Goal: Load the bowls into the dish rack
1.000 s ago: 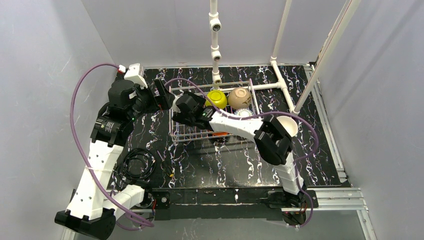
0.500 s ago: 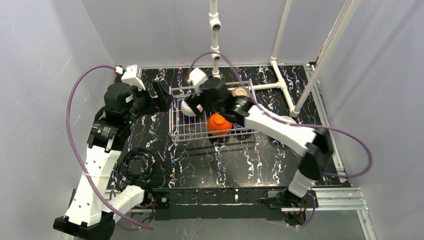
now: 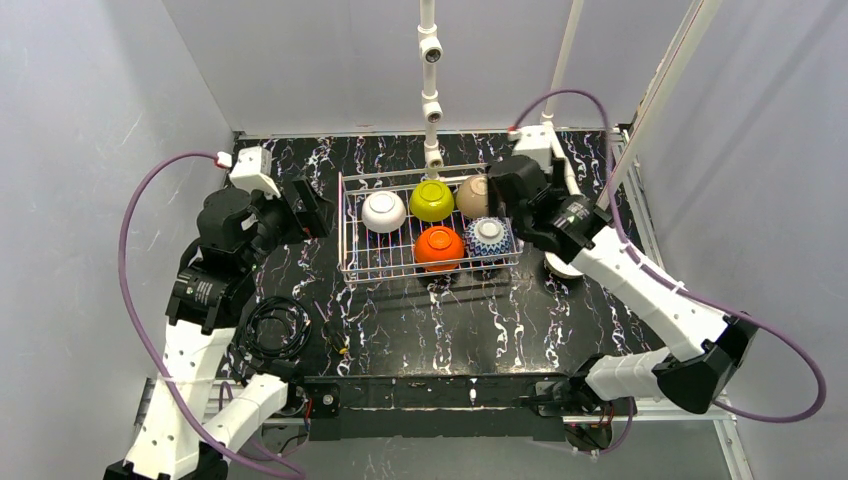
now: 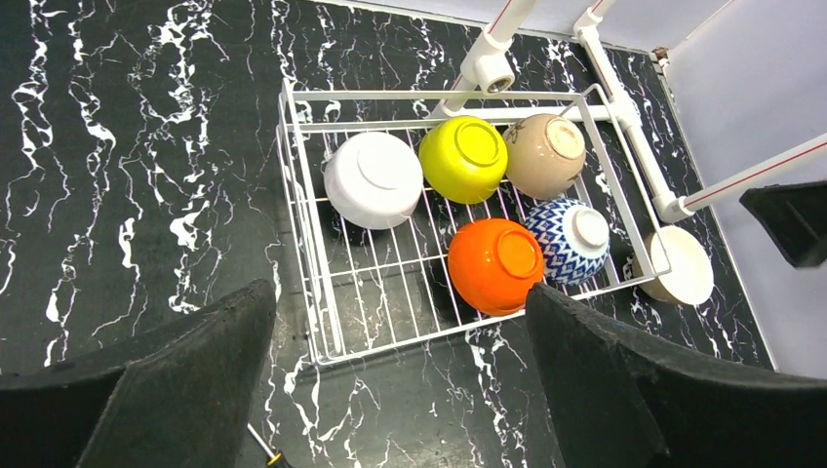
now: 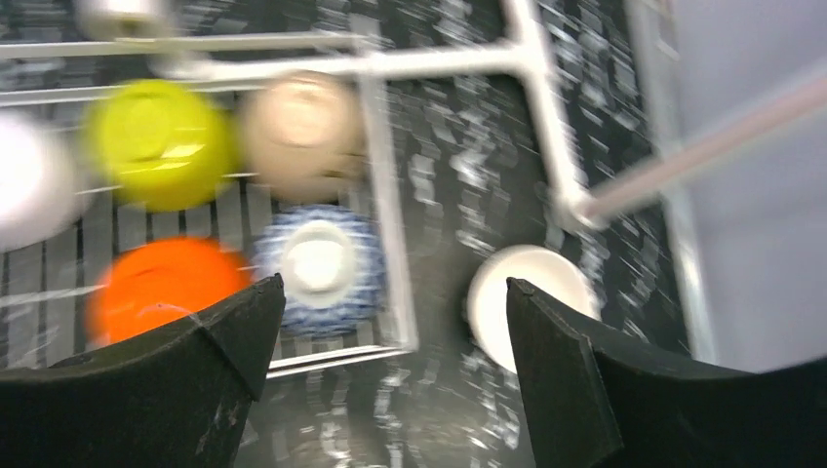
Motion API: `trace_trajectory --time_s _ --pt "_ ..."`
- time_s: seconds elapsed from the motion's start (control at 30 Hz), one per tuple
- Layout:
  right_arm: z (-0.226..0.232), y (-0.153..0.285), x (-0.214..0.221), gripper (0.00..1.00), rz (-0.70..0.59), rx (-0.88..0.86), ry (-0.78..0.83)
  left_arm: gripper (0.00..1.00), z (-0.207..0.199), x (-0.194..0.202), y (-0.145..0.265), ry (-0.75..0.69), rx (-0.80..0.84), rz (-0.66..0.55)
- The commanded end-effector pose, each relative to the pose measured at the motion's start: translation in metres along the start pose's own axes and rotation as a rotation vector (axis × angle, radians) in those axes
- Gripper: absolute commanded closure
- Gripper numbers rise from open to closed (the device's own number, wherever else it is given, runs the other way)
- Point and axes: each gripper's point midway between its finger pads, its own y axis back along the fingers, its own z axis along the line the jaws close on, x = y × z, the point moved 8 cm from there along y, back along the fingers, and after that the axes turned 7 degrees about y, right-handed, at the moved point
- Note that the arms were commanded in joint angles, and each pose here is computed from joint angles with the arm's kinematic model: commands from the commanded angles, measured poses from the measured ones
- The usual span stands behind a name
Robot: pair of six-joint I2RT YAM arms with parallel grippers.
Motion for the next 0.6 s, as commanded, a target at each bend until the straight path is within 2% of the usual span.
trace_trajectory --time_s 0.0,0.1,0.23,0.4,0.57 --pt "-0.076 -0.016 0.041 0.10 0.167 0.415 -0.122 0.02 -0.005 0.000 -0.008 0.008 0.039 0.022" --pt "-0.102 -0.023 0.067 0.12 0.220 0.504 -0.191 0.02 -0.007 0.003 -0.010 0.008 0.068 0.048" --pt "-0.115 -0.037 0.103 0.11 0.252 0.519 -0.316 0.02 -0.004 0.008 -0.011 0.024 0.044 0.056" --pt "-0.111 -0.049 0.140 0.18 0.232 0.447 -0.470 0.02 -0.004 0.010 -0.011 0.026 0.052 0.069" --pt "-0.100 -0.057 0.170 0.20 0.210 0.417 -0.581 0.02 -0.005 0.012 -0.015 0.028 0.064 0.082"
